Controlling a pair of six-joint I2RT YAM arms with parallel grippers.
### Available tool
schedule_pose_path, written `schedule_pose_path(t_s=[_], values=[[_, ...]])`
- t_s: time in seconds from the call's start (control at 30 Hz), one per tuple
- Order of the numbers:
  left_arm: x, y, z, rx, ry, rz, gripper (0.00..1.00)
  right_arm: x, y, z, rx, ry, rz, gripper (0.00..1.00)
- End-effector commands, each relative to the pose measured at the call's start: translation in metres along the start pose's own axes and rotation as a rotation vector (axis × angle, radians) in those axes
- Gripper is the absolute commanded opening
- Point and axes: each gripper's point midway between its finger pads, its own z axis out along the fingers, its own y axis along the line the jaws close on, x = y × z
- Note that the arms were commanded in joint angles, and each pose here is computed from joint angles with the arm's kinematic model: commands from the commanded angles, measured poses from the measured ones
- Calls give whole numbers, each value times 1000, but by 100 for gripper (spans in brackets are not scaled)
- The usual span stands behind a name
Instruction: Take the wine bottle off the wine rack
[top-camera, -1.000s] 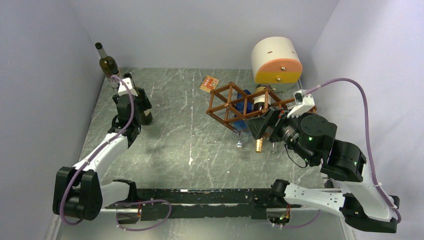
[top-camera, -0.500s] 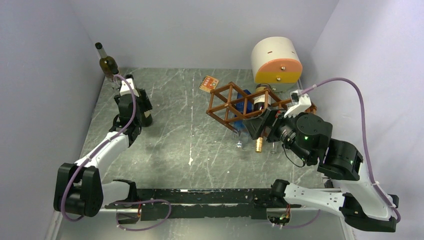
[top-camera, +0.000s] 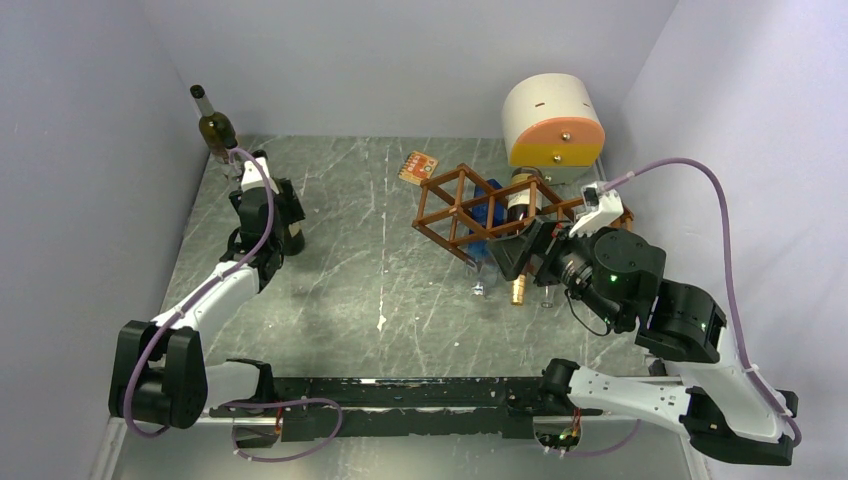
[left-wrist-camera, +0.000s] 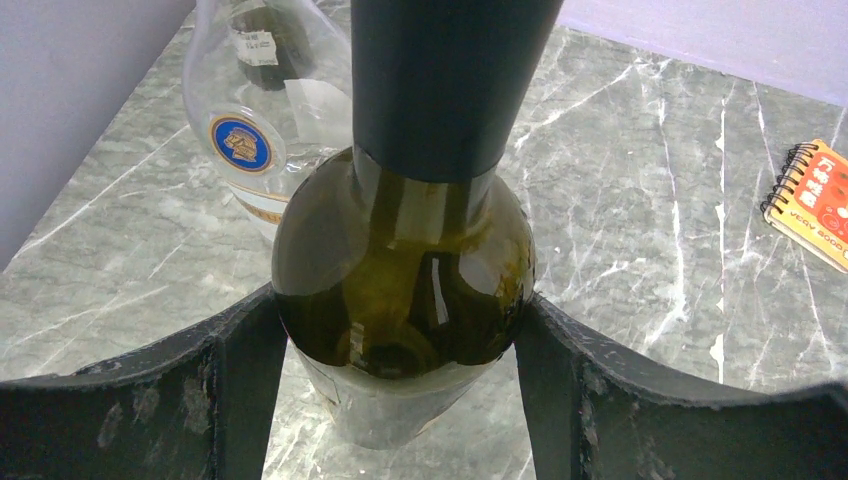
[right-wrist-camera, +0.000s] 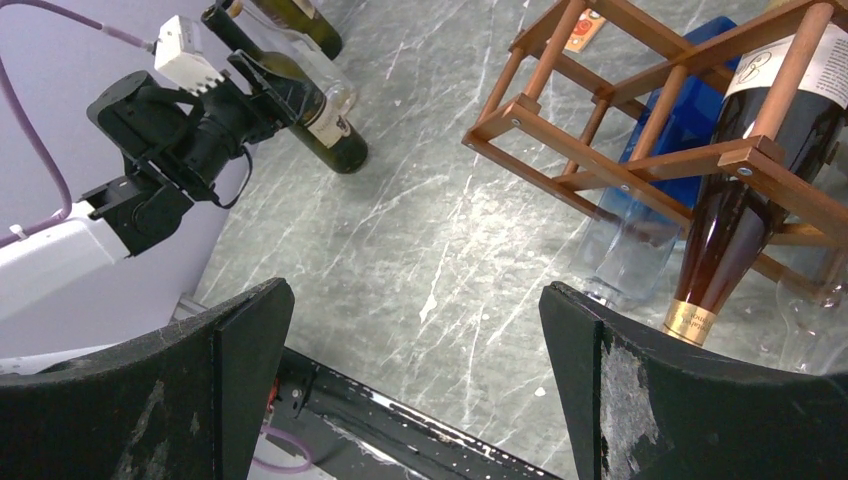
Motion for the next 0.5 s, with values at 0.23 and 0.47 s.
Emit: schedule_pose_path(t_s=[0.23, 0.47], values=[[-49, 1, -3, -51, -127, -85, 7, -1, 3, 3, -8, -9, 8, 100], [-50, 2, -5, -82, -130, -86, 8, 1, 5, 3, -16, 2, 2, 100]])
